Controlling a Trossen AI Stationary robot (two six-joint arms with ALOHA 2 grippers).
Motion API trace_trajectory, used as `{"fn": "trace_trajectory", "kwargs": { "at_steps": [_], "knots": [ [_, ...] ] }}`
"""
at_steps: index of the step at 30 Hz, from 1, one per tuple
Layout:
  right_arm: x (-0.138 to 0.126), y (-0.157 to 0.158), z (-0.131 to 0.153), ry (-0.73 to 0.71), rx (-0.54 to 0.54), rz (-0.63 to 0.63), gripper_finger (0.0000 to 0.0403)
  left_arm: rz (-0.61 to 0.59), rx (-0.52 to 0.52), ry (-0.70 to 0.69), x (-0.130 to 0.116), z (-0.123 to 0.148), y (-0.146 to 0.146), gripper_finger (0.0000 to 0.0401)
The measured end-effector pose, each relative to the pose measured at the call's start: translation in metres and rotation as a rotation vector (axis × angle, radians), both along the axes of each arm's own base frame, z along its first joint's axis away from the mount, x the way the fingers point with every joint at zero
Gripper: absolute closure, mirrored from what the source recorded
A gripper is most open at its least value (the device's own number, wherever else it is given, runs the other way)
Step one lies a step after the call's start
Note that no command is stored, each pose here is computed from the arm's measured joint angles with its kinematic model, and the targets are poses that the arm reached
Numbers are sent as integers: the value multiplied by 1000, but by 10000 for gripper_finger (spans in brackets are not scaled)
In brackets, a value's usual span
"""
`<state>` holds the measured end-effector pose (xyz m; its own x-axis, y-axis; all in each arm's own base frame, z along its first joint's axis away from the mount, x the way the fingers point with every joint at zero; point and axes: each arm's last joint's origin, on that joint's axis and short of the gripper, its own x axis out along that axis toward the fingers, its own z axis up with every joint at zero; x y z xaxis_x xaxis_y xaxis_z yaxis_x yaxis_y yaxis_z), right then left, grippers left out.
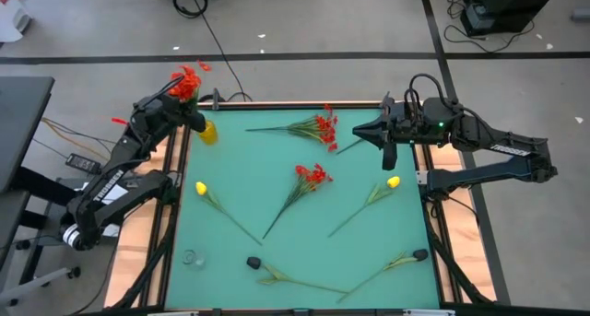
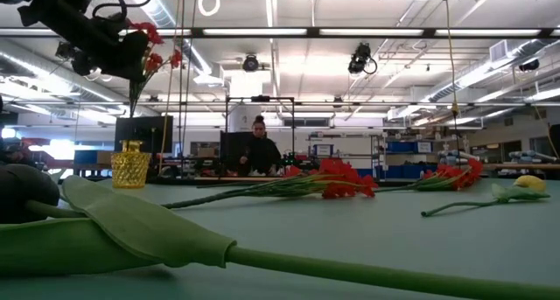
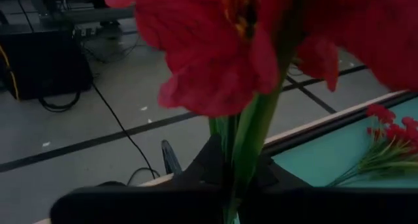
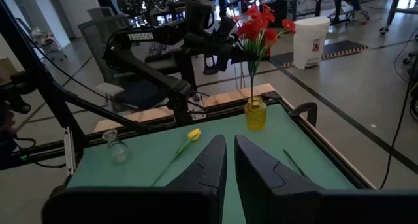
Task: Sort flowers into vase by color
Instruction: Put the orange flowers into the yellow vase
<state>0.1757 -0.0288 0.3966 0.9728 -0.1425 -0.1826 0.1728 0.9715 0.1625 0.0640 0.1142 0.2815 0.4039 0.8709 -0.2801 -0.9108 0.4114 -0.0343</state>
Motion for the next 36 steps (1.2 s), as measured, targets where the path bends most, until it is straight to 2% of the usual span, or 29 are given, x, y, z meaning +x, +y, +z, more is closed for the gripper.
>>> {"fn": "trace_trajectory", "kwargs": {
  "at_steps": [5,12,16,19,23,27,31,36],
  "knots": [
    [0,0,0,0,0,0,361,12,3,-6,0,0,0,335],
    [0,0,0,0,0,0,361,10,1,-44,1,2,0,231],
    [0,0,0,0,0,0,361,21,-51,-66,1,4,-2,171],
    [0,0,0,0,0,0,361,39,-107,-61,-1,8,-4,139],
    [0,0,0,0,0,0,361,49,-138,-28,-6,27,-9,122],
    [0,0,0,0,0,0,361,46,-191,66,-13,48,-16,120],
    [0,0,0,0,0,0,361,42,-300,134,-17,63,-25,120],
    [0,0,0,0,0,0,361,-41,-447,191,-17,61,-35,120]
  ]
}}
